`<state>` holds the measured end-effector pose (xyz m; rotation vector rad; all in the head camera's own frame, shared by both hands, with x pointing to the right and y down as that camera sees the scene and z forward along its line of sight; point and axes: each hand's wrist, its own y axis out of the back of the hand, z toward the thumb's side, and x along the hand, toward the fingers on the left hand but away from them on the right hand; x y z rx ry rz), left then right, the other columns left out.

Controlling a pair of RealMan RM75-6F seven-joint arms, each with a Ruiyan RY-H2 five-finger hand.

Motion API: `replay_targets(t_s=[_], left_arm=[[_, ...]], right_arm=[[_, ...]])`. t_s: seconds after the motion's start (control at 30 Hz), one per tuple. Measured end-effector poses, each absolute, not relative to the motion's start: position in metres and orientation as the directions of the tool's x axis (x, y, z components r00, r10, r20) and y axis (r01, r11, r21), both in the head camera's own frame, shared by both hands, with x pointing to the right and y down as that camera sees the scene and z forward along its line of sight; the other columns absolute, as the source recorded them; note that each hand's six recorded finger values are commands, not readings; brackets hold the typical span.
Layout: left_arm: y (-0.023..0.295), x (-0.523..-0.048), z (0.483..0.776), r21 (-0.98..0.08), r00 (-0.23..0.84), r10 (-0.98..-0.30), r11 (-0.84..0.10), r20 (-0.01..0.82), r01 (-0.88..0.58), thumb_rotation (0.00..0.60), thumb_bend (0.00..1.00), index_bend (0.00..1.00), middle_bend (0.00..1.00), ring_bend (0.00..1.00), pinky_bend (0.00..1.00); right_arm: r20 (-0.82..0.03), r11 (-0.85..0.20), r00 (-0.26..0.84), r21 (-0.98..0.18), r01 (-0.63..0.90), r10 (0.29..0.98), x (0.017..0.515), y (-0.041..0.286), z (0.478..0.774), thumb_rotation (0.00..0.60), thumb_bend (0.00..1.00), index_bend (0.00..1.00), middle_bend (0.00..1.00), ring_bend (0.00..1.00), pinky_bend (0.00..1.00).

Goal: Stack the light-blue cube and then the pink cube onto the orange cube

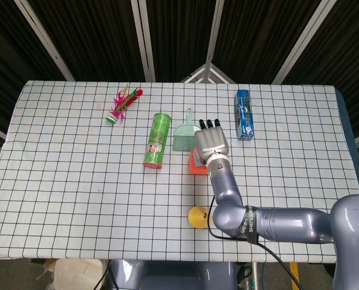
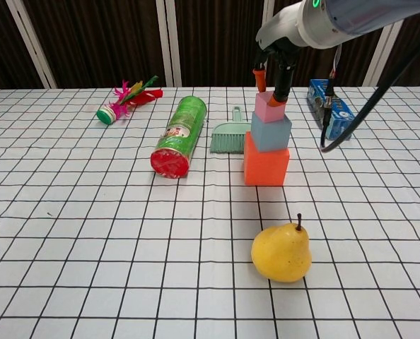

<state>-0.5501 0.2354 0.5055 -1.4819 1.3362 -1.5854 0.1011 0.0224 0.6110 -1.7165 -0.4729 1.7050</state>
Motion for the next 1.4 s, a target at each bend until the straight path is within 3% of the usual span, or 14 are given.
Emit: replay_targets(t_s=[0.2,0.3,0.37,0.53,0.93,1.17,1.4], left_arm=[[0.235,-0.55,0.506,-0.921,-0.213,-0.904,-0.329,0.371,-0.21,0.6,0.16,0.15,0.0,0.0,0.0],[0.235,-0.55,0.507,-0.919,-0.211,-0.903,-0.333,0.375,-0.209,0.6,0.16,0.15,0.0,0.0,0.0],[0.235,-0.549,0.507,-0.919,-0.21,-0.903,-0.333,0.375,-0.209,0.6,0.16,0.15,0.0,0.0,0.0],[0.235,-0.549,0.506,-0.92,-0.21,-0.904,-0.33,0.372,-0.21,0.6,0.16,0.15,0.0,0.0,0.0],[0.235,-0.549,0.508,-0.917,-0.208,-0.901,-0.339,0.38,-0.209,0.6,0.16,0.15,0.0,0.0,0.0],[0.236,-0.55,0.503,-0.922,-0.206,-0.908,-0.321,0.365,-0.216,0.6,0.16,0.13,0.0,0.0,0.0],[0.236,-0.542,0.502,-0.927,-0.177,-0.921,-0.306,0.346,-0.217,0.6,0.16,0.09,0.0,0.0,0.0]], right_arm=[[-0.741,-0.715,0.08,-0.667,-0.21,0.667,0.103,0.023,0.611,0.6,0.4,0.28,0.04,0.03,0.05],[-0.758,-0.726,0.069,-0.643,-0.245,0.648,0.105,0.027,0.613,0.6,0.4,0.08,0.04,0.02,0.04],[-0.779,-0.742,0.052,-0.613,-0.271,0.625,0.108,0.031,0.614,0.6,0.37,0.01,0.04,0.01,0.04],[-0.813,-0.769,0.024,-0.56,-0.308,0.582,0.11,0.037,0.615,0.6,0.3,0.0,0.04,0.01,0.05],[-0.764,-0.724,-0.013,-0.605,-0.332,0.645,0.136,0.026,0.595,0.6,0.3,0.0,0.04,0.01,0.05],[-0.732,-0.713,-0.094,-0.614,-0.337,0.675,0.201,0.032,0.592,0.6,0.3,0.0,0.04,0.01,0.05],[-0.705,-0.719,-0.145,-0.67,-0.185,0.694,0.288,0.062,0.592,0.6,0.3,0.0,0.04,0.01,0.05]])
